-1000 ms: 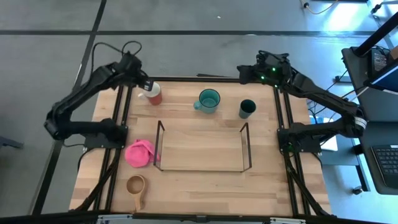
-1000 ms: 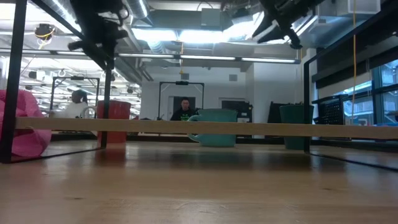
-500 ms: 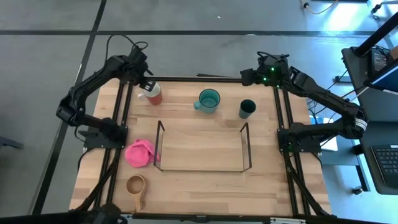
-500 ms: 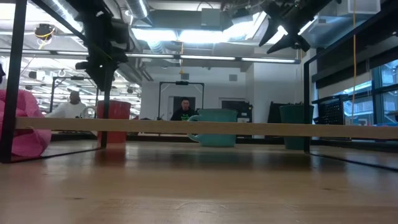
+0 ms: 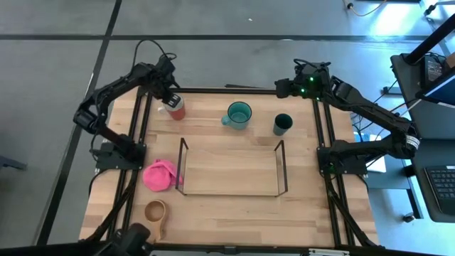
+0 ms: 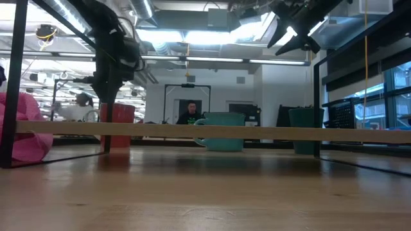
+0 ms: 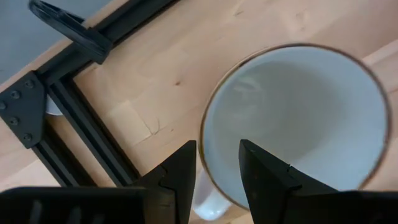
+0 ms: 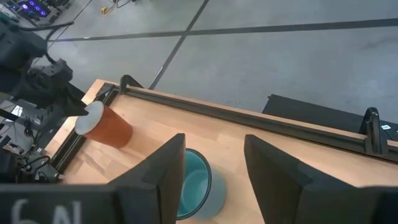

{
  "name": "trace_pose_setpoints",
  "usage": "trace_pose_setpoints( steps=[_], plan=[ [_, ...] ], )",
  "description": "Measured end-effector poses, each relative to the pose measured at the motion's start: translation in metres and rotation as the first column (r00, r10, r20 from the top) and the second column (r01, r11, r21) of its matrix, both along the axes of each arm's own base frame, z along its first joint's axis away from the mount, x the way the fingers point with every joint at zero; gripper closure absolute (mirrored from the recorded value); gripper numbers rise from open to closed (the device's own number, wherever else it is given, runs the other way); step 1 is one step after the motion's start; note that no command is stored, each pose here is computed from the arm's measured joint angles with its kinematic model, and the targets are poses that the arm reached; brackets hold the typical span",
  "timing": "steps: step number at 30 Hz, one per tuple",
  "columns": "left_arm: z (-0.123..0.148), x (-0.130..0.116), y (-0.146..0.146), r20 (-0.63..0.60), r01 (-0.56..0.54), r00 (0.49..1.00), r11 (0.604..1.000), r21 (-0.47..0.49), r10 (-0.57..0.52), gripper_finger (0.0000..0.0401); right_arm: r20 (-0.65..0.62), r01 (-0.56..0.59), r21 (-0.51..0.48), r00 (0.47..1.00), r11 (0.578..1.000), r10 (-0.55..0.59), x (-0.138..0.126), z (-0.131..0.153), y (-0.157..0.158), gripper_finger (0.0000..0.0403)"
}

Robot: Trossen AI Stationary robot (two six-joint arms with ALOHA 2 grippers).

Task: Stack small to large cups/mugs on shelf
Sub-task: Put the orange mug on the shelf

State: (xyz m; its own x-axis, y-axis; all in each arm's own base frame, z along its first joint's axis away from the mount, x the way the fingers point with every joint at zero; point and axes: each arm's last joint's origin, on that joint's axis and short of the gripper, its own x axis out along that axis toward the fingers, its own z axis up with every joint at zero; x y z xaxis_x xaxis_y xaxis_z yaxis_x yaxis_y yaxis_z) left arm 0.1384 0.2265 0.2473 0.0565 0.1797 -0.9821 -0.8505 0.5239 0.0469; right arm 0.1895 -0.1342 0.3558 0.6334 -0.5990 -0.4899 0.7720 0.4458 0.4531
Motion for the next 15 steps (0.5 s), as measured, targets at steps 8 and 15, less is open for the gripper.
trace_pose_setpoints(
  steps=[8,15],
  plan=[
    [-0.0093,0.0028,0.0066,-0.046,0.017,0.999,1.000,0.002,-0.017,0.0286,0.001,-0.005,0.002,1.000,1.000,0.005,0.0001,0.0000,0.0002,0.0235],
    [-0.0093,0.0031,0.0064,-0.045,0.025,0.999,1.000,0.000,-0.025,0.0322,0.001,-0.007,0.003,1.000,1.000,0.007,0.0002,-0.0001,0.0002,0.0235]
  ],
)
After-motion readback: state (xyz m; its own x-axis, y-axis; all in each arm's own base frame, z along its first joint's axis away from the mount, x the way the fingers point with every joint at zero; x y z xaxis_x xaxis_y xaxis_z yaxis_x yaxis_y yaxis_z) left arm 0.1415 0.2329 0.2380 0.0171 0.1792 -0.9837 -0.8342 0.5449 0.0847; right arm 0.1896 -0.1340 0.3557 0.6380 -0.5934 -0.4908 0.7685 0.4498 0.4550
